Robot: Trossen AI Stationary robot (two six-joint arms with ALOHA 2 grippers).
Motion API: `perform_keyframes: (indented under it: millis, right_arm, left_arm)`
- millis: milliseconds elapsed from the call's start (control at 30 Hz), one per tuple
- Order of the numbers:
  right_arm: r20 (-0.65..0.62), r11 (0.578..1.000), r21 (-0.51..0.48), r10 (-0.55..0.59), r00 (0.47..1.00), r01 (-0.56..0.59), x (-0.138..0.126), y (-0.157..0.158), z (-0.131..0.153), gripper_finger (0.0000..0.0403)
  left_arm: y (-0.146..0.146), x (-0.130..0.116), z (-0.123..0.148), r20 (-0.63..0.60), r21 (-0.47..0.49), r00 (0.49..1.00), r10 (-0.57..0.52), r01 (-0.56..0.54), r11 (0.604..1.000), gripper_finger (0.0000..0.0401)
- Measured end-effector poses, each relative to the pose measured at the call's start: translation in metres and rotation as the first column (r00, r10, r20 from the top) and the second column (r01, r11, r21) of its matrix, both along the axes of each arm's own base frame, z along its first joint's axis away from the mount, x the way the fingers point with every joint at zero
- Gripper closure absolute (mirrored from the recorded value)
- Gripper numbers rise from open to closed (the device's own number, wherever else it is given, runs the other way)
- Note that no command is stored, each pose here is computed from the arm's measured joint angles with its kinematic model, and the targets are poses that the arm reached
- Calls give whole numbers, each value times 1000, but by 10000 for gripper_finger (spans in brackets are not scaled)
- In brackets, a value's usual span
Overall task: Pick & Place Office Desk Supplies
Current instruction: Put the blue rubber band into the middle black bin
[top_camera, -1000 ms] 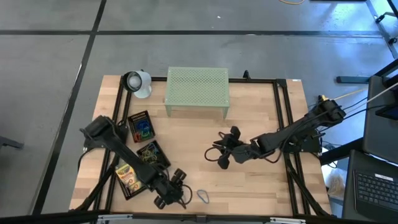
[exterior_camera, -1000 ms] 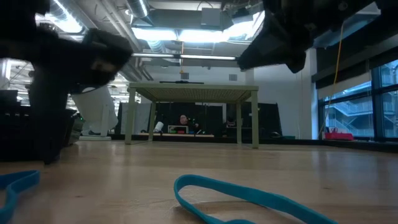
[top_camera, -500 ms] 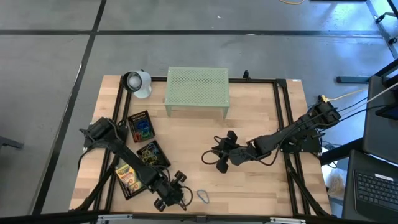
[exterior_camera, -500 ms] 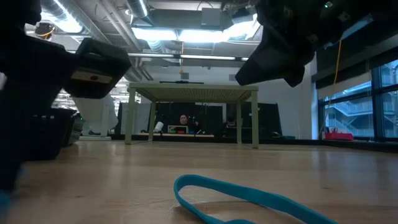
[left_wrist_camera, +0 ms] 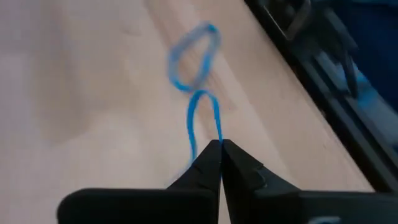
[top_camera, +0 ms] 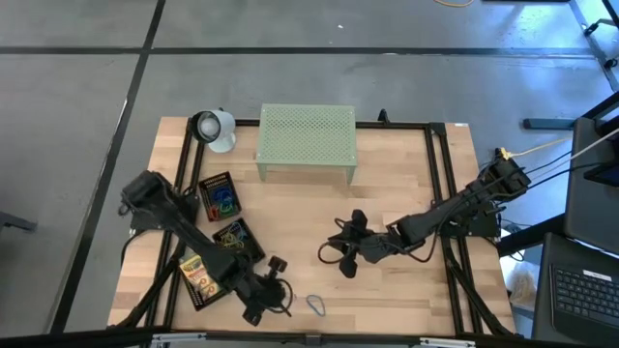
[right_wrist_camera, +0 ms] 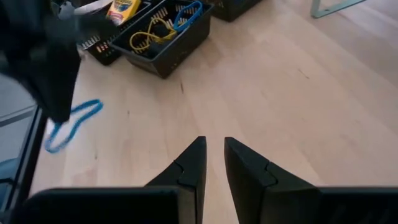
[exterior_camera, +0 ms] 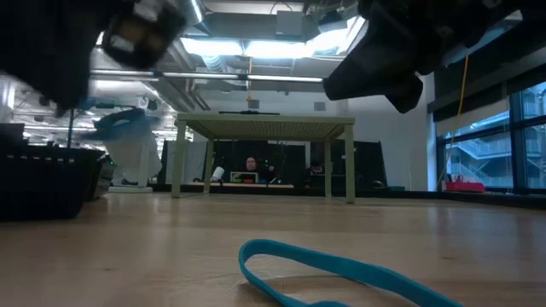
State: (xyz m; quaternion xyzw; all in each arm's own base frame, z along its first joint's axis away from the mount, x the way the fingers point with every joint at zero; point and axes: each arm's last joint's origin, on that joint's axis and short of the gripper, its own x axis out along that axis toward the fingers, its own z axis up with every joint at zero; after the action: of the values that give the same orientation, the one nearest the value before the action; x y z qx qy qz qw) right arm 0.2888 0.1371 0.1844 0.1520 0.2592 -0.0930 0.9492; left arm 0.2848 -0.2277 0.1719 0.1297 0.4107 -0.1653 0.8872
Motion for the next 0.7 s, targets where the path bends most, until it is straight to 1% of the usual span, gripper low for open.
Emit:
perform_keyframes:
  millis: [100,200,267,367,500,600,700]
  right_arm:
    - [3,1000,2,10,1000,-10,-1,3,0,341]
    - [12,1000,9,12,1000,-12,-1,5,1,341]
    - [14,1000,10,13,1000,-13,-1,5,1,341]
    - [20,1000,10,13,1000,-14,-1,5,2,341]
    - [20,1000,9,13,1000,-13,-1,5,2,341]
    - [20,1000,9,12,1000,-12,-1,5,2,341]
    - [20,1000,8,12,1000,-12,-1,5,2,341]
  left_arm:
    - [6,-9,23,76,38,995,71,-74,997,398]
    - [14,-21,49,147,36,972,183,-190,981,396]
    - [20,-30,64,175,6,945,277,-282,959,398]
    - [32,-47,84,181,-64,892,415,-410,910,399]
    - [49,-69,100,125,-132,826,549,-535,835,396]
    - [62,-84,107,72,-140,776,626,-614,777,396]
    - [73,-95,108,18,-134,704,710,-702,700,396]
